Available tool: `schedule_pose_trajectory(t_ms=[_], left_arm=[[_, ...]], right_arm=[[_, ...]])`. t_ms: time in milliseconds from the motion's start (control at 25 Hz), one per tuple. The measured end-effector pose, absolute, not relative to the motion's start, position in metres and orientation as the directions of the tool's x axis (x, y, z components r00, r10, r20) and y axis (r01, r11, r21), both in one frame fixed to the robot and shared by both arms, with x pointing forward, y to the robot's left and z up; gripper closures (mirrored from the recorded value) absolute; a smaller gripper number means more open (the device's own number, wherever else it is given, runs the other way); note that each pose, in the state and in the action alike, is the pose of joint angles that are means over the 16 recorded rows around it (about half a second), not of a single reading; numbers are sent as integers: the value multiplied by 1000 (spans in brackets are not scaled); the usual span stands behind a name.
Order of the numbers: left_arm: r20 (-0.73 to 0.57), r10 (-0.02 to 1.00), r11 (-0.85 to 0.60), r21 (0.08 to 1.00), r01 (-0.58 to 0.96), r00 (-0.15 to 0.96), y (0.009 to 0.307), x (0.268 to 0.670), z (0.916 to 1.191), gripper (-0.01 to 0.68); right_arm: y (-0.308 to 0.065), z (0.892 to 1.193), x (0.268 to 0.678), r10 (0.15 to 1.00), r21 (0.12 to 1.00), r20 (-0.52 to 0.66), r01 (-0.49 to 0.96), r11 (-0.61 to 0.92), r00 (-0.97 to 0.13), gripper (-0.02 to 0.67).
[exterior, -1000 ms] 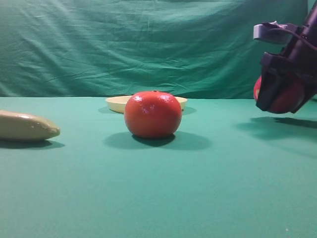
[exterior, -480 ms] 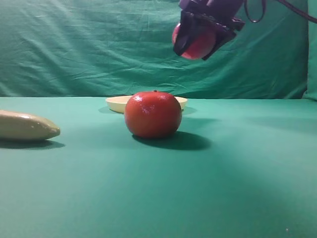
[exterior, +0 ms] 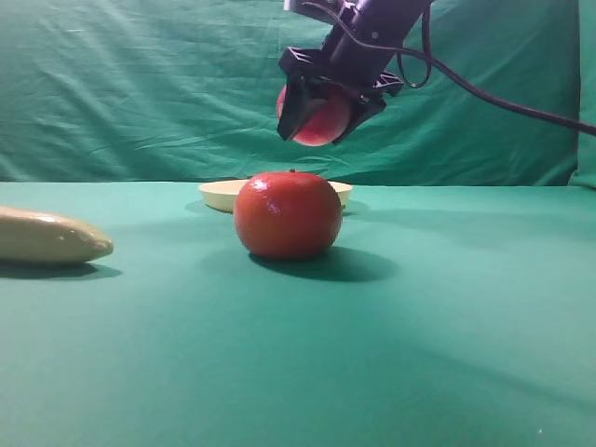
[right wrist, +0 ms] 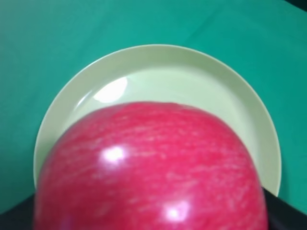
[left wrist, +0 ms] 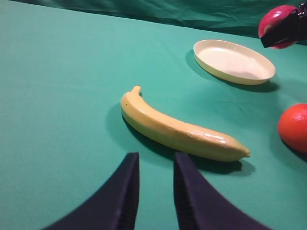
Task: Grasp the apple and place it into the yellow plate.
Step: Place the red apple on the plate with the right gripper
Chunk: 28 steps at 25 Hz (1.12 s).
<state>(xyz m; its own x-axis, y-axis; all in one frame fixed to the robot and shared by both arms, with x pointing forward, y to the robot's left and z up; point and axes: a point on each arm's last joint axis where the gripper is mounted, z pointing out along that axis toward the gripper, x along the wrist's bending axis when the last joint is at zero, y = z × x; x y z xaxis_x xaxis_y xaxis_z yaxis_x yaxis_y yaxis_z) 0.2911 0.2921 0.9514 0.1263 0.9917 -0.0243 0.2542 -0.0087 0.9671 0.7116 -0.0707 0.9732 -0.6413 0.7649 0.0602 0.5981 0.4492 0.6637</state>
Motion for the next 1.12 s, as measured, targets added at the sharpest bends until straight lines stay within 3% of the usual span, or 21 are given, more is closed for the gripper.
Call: schedule_pose_trajectory(t_ms=[480, 800, 960, 1120], left_arm=[[-24, 992, -9, 967, 254, 126, 292, 291, 951, 516], [-24, 992, -9, 967, 254, 126, 292, 291, 951, 516], [-24, 992, -9, 967, 254, 126, 292, 291, 951, 516], [-24, 992, -9, 967, 254, 126, 292, 291, 951, 516]], right_arm=[[-66, 957, 713, 768, 654, 79, 614, 441, -636, 54], [-67, 968, 712, 759, 657, 52, 595, 463, -648, -17], [-70, 987, 709, 750, 666, 17, 567, 485, -661, 10], [-74, 1014, 702, 736, 670, -25, 535, 515, -677, 114]])
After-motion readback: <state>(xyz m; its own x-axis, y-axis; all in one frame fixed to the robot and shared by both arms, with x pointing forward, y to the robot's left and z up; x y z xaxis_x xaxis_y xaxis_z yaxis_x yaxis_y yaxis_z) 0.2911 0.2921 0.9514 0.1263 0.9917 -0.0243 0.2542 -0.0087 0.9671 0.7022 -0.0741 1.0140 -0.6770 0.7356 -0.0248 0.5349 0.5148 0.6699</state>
